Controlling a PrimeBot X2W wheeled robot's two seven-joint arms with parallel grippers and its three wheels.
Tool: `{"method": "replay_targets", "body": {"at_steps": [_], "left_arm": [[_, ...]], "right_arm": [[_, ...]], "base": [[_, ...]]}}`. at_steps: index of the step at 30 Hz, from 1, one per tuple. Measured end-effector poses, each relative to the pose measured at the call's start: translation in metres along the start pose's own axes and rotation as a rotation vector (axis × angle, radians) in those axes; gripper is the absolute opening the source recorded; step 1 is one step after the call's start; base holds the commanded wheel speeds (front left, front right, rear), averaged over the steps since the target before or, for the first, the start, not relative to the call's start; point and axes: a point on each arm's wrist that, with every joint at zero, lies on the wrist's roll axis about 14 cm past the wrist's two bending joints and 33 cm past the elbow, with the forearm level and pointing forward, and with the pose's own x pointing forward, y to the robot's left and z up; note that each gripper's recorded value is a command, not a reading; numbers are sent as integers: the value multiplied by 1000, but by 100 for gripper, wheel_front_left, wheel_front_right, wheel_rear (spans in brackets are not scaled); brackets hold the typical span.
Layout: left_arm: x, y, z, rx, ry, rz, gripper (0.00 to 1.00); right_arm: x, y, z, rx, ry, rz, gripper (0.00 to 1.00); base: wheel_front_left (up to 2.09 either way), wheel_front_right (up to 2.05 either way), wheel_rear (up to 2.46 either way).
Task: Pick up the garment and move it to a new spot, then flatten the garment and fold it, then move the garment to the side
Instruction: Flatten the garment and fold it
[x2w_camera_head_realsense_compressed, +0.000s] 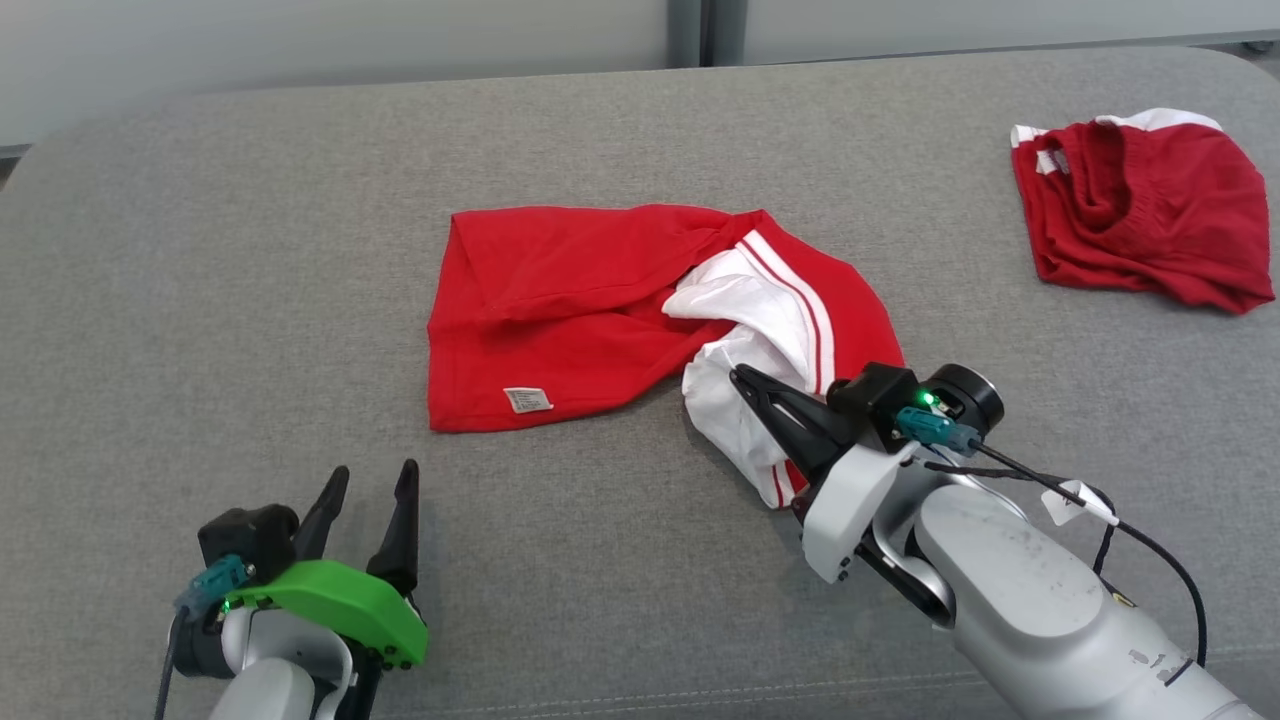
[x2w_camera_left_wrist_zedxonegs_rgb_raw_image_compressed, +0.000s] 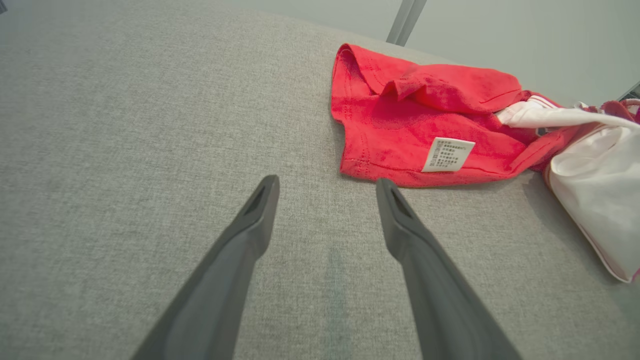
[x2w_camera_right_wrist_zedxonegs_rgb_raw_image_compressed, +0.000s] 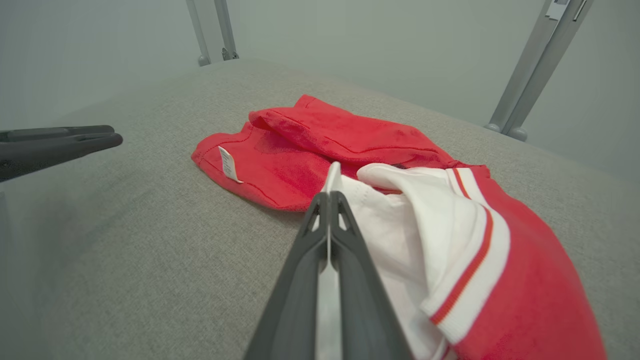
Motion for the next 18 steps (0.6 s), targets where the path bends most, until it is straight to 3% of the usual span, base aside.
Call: {"method": "replay_targets", "body": {"at_steps": [7,18], "left_arm": [[37,-21,0,28,49,-89,100],[63,-35,-38,39,195,-133,100]], "right_arm": [[-22,-44,16,27,-68,-138,0],[-44,-80,48,32,-188,-254,0]], "base": [[0,0,0],[0,0,0]]}}
